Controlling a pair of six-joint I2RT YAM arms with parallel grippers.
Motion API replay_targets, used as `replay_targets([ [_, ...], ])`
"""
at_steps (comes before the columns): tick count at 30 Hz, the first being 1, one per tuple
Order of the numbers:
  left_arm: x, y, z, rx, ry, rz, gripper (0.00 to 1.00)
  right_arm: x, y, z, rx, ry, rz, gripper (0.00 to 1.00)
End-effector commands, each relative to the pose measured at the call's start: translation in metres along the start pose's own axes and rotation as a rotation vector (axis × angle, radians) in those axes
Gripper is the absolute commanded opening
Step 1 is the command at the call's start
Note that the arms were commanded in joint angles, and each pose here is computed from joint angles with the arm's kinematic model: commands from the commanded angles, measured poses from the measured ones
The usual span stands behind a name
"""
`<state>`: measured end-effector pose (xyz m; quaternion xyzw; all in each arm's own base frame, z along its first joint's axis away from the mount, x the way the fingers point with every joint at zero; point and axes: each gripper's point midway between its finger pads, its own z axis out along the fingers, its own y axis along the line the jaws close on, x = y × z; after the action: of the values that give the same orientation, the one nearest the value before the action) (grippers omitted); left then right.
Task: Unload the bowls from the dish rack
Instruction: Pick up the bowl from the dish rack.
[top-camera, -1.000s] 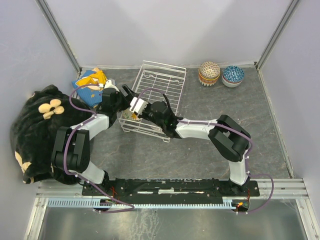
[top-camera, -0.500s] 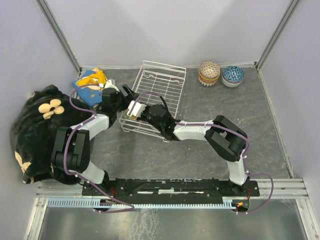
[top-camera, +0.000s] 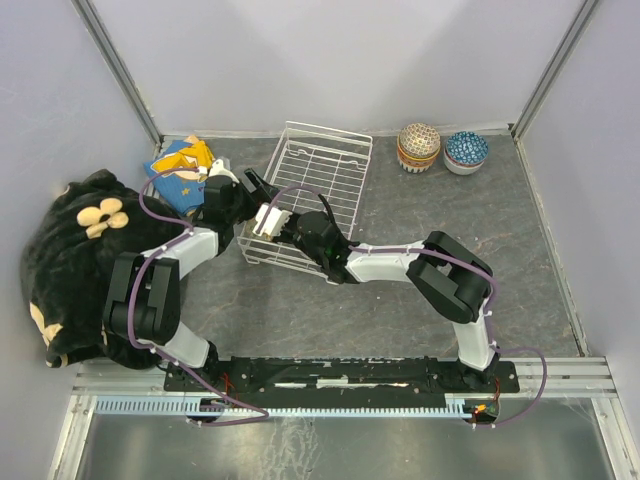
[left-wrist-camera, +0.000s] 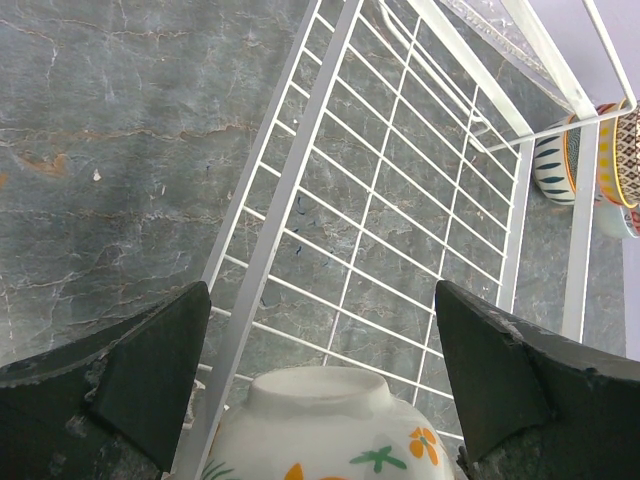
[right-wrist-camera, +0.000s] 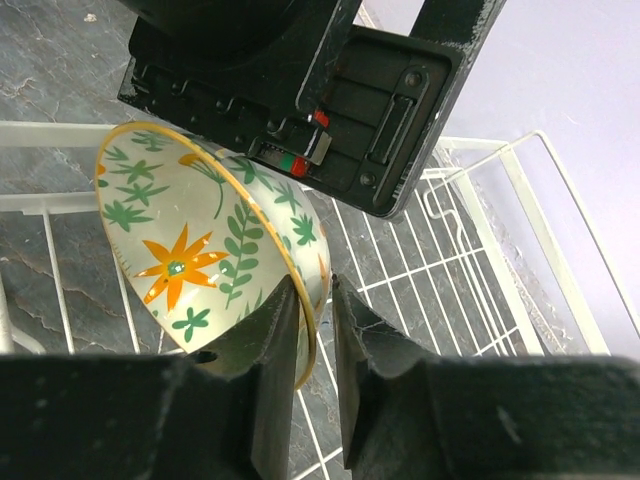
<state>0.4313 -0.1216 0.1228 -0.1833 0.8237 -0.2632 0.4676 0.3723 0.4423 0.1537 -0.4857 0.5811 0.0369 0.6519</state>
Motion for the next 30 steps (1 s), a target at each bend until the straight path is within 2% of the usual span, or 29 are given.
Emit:
replay_targets([
  [1,0.018,0.002,0.005,0.000,0.071,-0.009,0.99,-0.014,-0.007,0.001,0.054,-0.055,-0.007,0.26],
  [22,0.015,-0.001,0.012,0.003,0.072,-0.019,0.99,-0.008,-0.006,0.005,0.073,-0.041,-0.014,0.08],
  [30,-0.006,0.000,0.003,-0.037,-0.011,-0.032,0.99,-0.009,-0.014,0.005,0.115,-0.029,-0.013,0.01],
])
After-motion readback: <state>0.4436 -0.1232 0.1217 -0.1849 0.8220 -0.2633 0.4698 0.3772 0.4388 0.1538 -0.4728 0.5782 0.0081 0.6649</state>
